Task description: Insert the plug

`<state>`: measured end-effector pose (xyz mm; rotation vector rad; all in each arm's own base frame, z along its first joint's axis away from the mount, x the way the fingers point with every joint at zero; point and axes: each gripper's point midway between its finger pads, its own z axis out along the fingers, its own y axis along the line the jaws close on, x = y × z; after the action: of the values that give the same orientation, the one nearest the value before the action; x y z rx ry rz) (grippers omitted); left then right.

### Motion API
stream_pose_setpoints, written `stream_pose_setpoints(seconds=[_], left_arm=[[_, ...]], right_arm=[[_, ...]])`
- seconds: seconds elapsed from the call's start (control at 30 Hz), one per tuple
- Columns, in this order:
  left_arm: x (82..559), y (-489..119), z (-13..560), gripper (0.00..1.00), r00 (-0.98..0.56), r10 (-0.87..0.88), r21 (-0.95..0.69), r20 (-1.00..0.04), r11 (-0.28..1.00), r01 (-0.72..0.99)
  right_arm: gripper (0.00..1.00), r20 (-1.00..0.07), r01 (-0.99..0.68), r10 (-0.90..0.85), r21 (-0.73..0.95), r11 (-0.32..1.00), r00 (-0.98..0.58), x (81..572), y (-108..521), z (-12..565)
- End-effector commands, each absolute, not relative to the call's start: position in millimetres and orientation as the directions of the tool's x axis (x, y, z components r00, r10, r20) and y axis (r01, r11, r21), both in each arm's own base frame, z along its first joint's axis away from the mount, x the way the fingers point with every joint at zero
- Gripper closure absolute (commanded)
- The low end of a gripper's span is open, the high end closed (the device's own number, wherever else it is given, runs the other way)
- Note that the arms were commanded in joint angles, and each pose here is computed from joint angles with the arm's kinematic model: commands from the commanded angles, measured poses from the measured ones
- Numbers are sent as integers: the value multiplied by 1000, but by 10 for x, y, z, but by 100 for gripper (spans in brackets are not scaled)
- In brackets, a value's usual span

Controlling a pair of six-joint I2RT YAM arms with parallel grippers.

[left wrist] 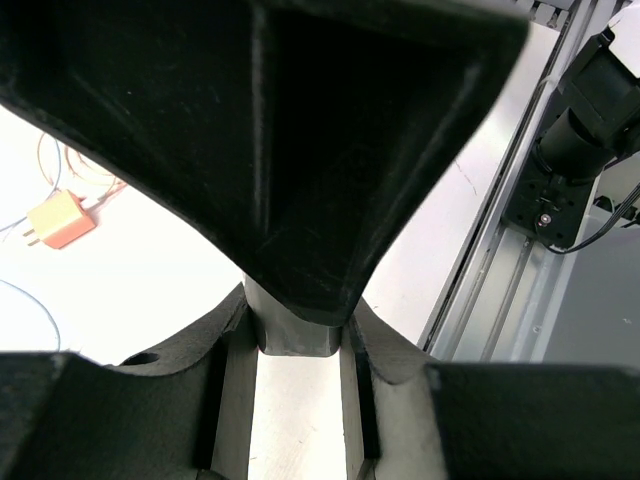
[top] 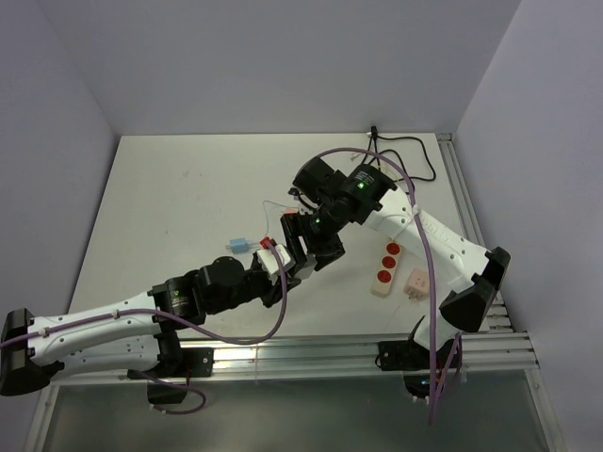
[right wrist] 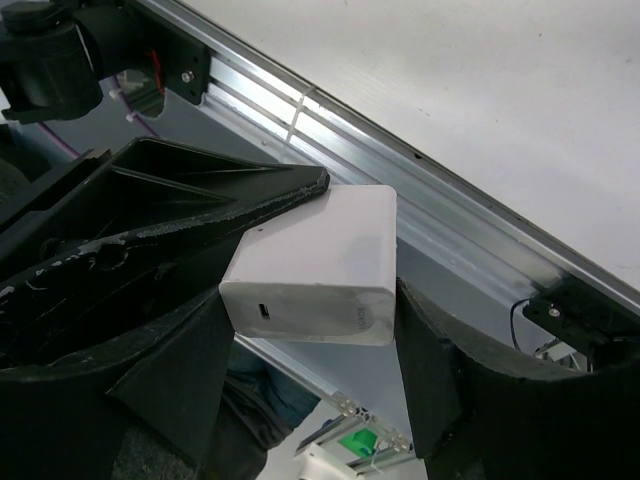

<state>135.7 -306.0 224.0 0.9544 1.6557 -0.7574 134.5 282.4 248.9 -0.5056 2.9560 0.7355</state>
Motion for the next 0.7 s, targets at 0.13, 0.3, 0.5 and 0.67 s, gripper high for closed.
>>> stream_pose_setpoints(seconds=[0.13,0.3,0.5,0.67], left_arm=[[1356,-3134,2473,100,-86,175,9,-981,480,877],[1322,-3149,2417,100,-89,187,9,-978,469,883],[1293,-3160,2437,100,-86,184,7,-979,454,891],[1290,-3158,2442,100,-92,181,1,-979,455,890]], right_arm=[[30,-80,-311,-308,443,841,-948,1210,2671,2586],[31,-75,-311,-310,424,850,-948,1219,2638,2526],[31,-79,-320,-316,408,855,-945,1238,2619,2489],[29,-89,-327,-318,382,864,-944,1277,2591,2444]])
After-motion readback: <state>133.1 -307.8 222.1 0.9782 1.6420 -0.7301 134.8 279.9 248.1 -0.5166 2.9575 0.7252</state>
